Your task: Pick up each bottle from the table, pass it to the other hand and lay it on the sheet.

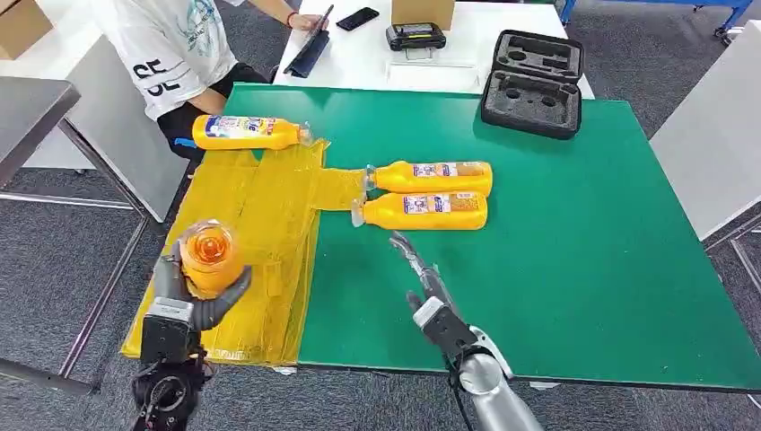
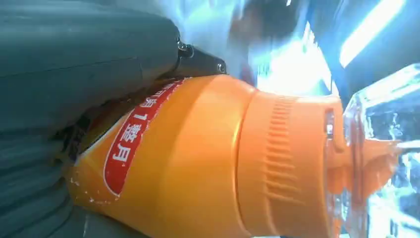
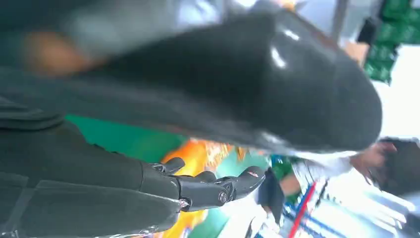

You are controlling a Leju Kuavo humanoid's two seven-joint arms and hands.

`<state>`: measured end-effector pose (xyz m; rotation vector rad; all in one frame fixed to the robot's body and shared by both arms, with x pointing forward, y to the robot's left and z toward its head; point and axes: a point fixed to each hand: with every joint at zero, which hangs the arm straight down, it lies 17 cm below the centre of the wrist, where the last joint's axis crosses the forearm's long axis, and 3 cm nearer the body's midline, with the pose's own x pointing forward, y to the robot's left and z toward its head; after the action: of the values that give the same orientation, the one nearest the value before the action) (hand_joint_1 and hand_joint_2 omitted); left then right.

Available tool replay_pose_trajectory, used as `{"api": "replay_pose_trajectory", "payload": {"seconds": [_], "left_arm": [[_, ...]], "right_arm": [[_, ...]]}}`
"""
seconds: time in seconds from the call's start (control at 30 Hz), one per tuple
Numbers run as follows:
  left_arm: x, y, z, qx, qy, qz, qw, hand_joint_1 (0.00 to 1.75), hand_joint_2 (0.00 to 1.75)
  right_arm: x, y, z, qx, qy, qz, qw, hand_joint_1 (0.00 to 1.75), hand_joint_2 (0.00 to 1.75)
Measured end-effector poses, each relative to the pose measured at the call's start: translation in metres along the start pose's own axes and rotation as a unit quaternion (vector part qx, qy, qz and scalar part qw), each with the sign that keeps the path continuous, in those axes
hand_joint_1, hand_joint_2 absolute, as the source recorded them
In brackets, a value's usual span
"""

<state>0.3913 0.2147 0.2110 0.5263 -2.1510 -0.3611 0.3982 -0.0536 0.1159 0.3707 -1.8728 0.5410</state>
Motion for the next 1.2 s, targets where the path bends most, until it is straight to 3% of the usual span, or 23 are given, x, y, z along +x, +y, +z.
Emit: {"api": "replay_pose_trajectory", "payload": {"seconds": [0.1,0.27,0.63,0.83,1.03,1.2], "left_arm": [[-0.009,0.014,-0.004,-0.001,0.005,-0.083,0.997,1.75,1.75],[-0.032,0.007,-0.007,-0.065,0.017,-0.242,0.968,1.75,1.75],[-0.04,0.011,-0.014,-0.077,0.017,-0.29,0.954,1.75,1.75],[-0.084,-0.024,0.0,-0.197,0.044,-0.419,0.885,1.75,1.75],[-0.133,-0.088,0.046,-0.349,0.066,-0.391,0.849,1.75,1.75],[-0.145,-0.117,0.077,-0.402,0.068,-0.379,0.831,1.75,1.75]], "right_arm": [[0.01,-0.016,0.001,-0.023,-0.013,-0.006,1.0,0.0,1.75],[0.024,-0.036,0.001,-0.056,-0.034,-0.012,0.998,0.0,1.75],[0.031,-0.045,-0.001,-0.071,-0.044,-0.015,0.996,0.0,1.75],[0.041,-0.046,-0.009,-0.068,-0.06,-0.029,0.995,0.0,1.75],[0.045,-0.054,-0.016,-0.074,-0.072,-0.045,0.994,0.0,1.75],[0.041,-0.056,-0.019,-0.075,-0.069,-0.049,0.994,0.0,1.75]]}}
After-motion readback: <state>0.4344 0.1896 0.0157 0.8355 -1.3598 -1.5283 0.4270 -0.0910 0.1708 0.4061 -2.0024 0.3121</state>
